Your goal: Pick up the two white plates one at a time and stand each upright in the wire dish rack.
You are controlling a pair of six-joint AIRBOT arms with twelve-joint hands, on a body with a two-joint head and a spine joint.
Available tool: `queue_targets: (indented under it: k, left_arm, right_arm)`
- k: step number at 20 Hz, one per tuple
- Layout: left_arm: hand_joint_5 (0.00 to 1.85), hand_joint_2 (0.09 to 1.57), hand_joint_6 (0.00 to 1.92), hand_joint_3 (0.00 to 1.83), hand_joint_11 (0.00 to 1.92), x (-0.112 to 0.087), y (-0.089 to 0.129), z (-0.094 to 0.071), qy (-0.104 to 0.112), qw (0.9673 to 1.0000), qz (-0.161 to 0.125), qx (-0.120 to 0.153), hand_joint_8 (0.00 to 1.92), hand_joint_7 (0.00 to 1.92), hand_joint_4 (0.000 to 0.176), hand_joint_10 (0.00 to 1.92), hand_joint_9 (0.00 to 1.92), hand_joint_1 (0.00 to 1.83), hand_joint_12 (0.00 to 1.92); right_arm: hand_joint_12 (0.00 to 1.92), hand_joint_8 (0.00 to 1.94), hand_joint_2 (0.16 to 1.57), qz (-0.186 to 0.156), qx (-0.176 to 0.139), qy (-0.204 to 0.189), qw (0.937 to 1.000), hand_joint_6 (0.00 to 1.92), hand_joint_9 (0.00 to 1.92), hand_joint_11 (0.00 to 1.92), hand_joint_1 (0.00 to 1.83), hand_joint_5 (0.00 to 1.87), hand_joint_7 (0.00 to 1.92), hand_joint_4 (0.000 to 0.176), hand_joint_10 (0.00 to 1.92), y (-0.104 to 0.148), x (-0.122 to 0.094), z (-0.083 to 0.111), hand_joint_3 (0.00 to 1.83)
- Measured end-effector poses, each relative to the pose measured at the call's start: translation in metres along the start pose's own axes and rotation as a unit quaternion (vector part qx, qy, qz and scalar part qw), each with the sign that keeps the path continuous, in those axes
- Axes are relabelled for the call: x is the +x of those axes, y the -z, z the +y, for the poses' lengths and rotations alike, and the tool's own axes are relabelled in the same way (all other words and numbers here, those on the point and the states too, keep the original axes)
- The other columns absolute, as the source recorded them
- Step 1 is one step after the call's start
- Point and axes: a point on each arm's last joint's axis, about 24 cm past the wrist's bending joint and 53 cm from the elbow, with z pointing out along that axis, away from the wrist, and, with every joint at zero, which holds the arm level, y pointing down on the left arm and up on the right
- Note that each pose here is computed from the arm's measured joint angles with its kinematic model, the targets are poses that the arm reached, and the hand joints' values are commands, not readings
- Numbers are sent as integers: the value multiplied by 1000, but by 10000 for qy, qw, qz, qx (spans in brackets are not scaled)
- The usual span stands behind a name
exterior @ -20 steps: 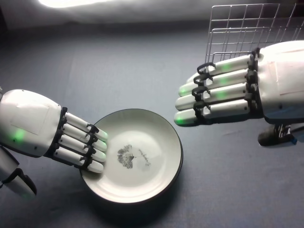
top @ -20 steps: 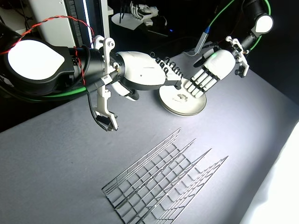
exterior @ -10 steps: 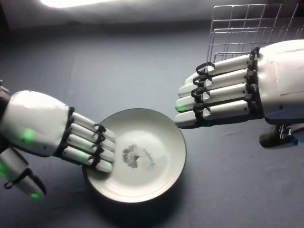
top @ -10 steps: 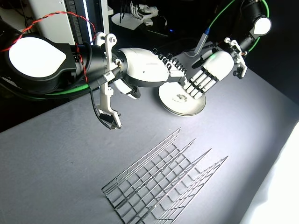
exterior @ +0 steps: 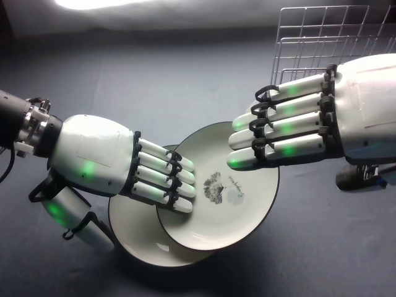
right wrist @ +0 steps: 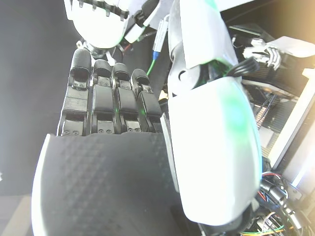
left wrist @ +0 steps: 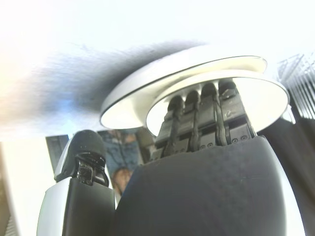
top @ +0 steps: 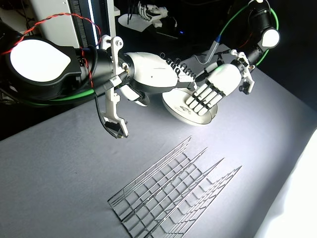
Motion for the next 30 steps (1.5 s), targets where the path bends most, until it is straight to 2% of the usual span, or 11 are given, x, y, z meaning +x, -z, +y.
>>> queue_targets:
  k: [5,7,9,12,15,16,18,23,24,27,30]
  left_arm:
    - [31,1265,9,2,0,0,0,0,-1,10000,3,-6,3,12,0,0,0,0,0]
    - [45,1265,13,2,0,0,1,1,3,10000,6,-10,6,18,0,0,0,0,0]
    - [44,1264,11,2,0,1,1,1,2,10000,10,-12,7,22,0,0,1,0,0]
    - [18,1261,1,0,0,0,2,2,-23,10000,22,-10,0,2,0,0,0,0,0]
    - [18,1268,2,3,0,-1,2,2,-40,10000,31,-5,0,0,0,0,0,0,0]
    - [15,1265,1,2,0,-1,2,2,-40,10000,31,-7,0,0,0,0,0,0,0]
    - [34,1267,6,2,0,-1,2,2,-50,10000,34,-9,0,4,0,0,0,0,0]
    - [39,1272,7,3,0,-1,2,2,-50,10000,33,-11,4,10,0,0,0,0,0]
    - [27,1273,1,4,0,-1,2,2,-55,10000,35,-9,2,8,0,0,0,0,0]
    - [42,1274,7,3,0,-1,2,2,-57,10000,38,-9,7,23,0,0,0,0,0]
    - [49,1281,12,6,0,-1,2,2,-58,10000,36,-11,9,24,0,0,0,0,0]
  right_arm:
    - [505,0,1063,291,73,-46,9995,0,89,0,1350,62,54,0,0,3,23,-5,3]
    - [612,6,1043,418,129,-106,9990,5,125,0,1347,76,76,0,10,5,35,-8,0]
    - [547,1,1049,520,205,-175,9983,1,101,0,1339,49,61,0,2,4,45,-12,0]
    - [637,12,1025,556,191,-239,9980,17,153,0,1343,120,119,0,16,-4,50,-11,0]
    - [635,5,1031,608,152,-294,9976,13,147,0,1335,122,109,0,11,-22,59,-11,0]
    - [569,2,1053,622,163,-299,9975,5,109,0,1335,82,85,0,5,-26,61,-12,5]
    - [542,0,1067,641,208,-334,9972,1,86,0,1336,68,60,0,1,-32,65,-19,7]
    - [674,2,1046,727,434,-357,9958,1,120,0,1334,79,76,0,7,-40,76,-47,0]
    - [647,1,1051,722,451,-349,9958,0,113,0,1370,72,78,0,3,-42,76,-51,0]
    - [708,10,1066,713,396,-383,9959,15,149,0,1482,138,129,0,11,-53,79,-54,3]
    - [633,1,1104,716,376,-386,9960,2,114,0,1520,126,99,0,1,-64,82,-55,10]
